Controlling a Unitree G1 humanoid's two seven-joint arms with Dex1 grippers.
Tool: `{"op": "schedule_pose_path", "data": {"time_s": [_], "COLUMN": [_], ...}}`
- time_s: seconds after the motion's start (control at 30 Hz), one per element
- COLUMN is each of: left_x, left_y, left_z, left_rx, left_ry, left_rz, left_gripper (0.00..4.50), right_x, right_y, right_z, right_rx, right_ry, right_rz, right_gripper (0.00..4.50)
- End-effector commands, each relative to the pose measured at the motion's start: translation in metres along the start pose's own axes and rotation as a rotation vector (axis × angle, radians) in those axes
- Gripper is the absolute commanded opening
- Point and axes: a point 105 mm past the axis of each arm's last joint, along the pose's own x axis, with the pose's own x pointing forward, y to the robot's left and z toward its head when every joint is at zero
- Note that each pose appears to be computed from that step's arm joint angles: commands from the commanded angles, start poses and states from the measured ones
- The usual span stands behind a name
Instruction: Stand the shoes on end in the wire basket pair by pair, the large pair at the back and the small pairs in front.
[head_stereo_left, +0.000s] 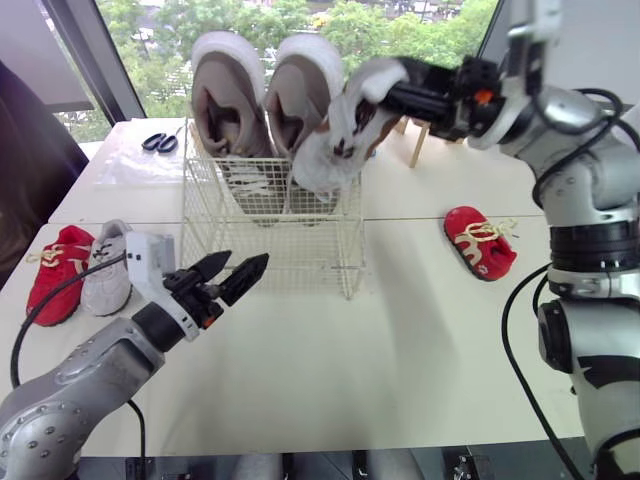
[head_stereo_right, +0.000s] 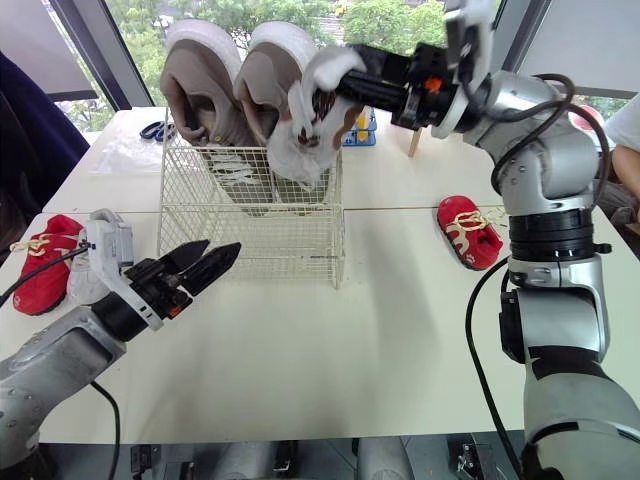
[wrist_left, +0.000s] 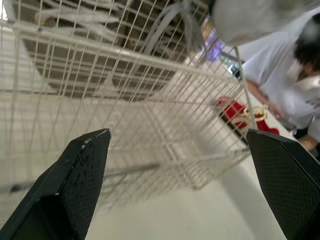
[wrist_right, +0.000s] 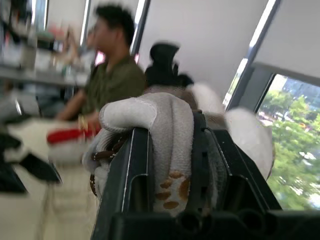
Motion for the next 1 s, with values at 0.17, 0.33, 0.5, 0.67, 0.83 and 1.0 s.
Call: {"op": "schedule_pose_path", "data": {"time_s": [0.17,0.33,0.5,0.67,0.83,1.0], "left_x": [-0.004,-0.009,-0.002,-0.004,-0.007,-0.017], "left_y": [0.0,0.018,0.007,-0.005,0.006,0.015], "left_z": [0.002,0.017,0.027,0.035,0.039,0.072], "left_rx": [0.153,0.369,0.374,0.23,0.177,0.158], "left_ry": [0.083,0.123,0.095,0.058,0.062,-0.043], "left_rz": [0.035,0.174,0.094,-0.026,-0.013,0.009], "left_gripper": [4.42,4.42,4.5,4.5,4.5,4.5], "right_x": [0.016,0.02,0.023,0.014,0.004,-0.016], "right_y": [0.009,0.009,0.007,-0.002,-0.005,-0.003], "right_z": [-0.019,-0.031,-0.04,-0.036,-0.025,0.022], "right_rx": [-0.185,-0.169,-0.166,-0.2,-0.19,-0.08], "right_ry": [0.118,0.142,0.166,0.19,0.164,0.021], "right_rz": [0.139,0.183,0.201,0.164,0.131,0.095], "right_gripper": [0.87,0.87,2.66,4.44,4.44,4.44]}}
